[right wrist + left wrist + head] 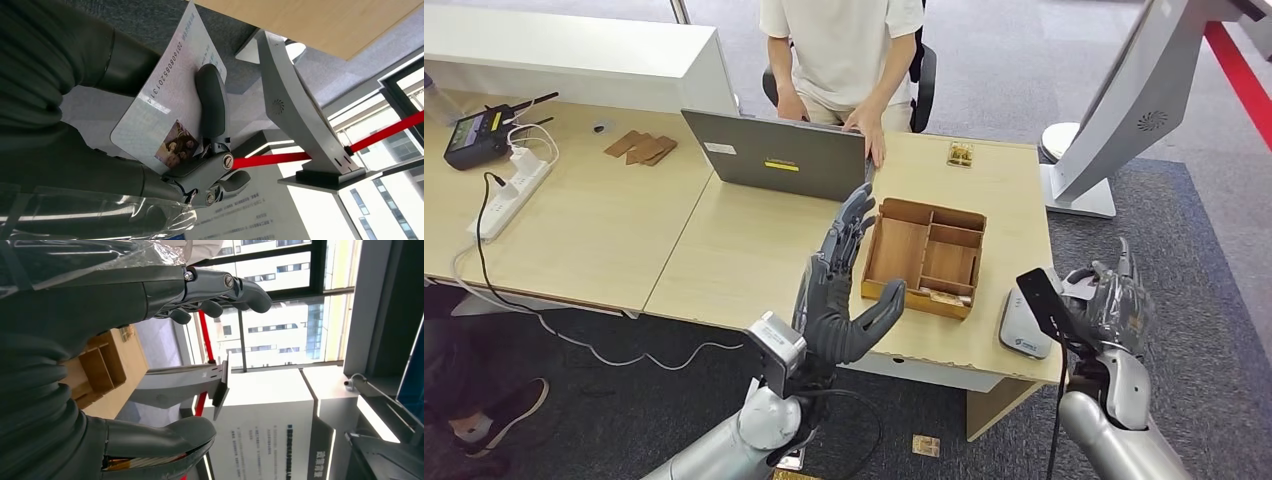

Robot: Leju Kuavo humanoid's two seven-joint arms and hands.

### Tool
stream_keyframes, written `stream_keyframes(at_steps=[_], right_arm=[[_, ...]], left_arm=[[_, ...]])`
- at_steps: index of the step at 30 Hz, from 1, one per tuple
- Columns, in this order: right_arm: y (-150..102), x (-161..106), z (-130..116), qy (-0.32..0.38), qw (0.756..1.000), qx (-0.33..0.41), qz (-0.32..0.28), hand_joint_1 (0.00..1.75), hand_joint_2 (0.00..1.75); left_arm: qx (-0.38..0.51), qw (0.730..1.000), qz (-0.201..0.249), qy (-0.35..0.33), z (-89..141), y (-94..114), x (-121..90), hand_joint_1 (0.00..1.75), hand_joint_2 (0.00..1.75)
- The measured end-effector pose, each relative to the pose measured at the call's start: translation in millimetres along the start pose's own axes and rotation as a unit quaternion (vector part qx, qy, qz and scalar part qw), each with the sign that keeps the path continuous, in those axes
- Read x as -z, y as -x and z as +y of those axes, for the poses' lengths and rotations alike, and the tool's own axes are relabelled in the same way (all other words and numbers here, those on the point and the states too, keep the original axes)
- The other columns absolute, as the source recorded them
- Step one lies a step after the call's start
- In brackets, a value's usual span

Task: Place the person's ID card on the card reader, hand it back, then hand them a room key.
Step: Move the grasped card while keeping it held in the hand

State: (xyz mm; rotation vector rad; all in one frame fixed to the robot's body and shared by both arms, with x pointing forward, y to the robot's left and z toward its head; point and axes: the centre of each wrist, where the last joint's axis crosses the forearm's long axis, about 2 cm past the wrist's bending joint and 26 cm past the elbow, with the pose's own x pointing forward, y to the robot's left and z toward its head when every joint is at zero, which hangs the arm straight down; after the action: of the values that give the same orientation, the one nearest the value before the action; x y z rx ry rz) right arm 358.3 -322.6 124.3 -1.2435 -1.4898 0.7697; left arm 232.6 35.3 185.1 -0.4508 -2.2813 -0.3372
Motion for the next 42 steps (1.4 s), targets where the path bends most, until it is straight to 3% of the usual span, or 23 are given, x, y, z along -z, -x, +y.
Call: stream_keyframes(at_steps=[23, 42], right_arm=[[32.1, -37.8, 42.4, -0.109, 0.992, -0.042, 0.044, 1.75, 1.75], [22.0, -38.5, 53.6, -0.103, 0.993, -0.04, 0.05, 1.75, 1.75]], left_arm=[[-0.017, 1.0, 0.006, -0.001, -2.6, -4.2, 2.1, 0.0, 1.75], [-0.032, 0.999, 0.003, 0.029, -7.9, -4.2, 1.3, 0.0, 1.75]])
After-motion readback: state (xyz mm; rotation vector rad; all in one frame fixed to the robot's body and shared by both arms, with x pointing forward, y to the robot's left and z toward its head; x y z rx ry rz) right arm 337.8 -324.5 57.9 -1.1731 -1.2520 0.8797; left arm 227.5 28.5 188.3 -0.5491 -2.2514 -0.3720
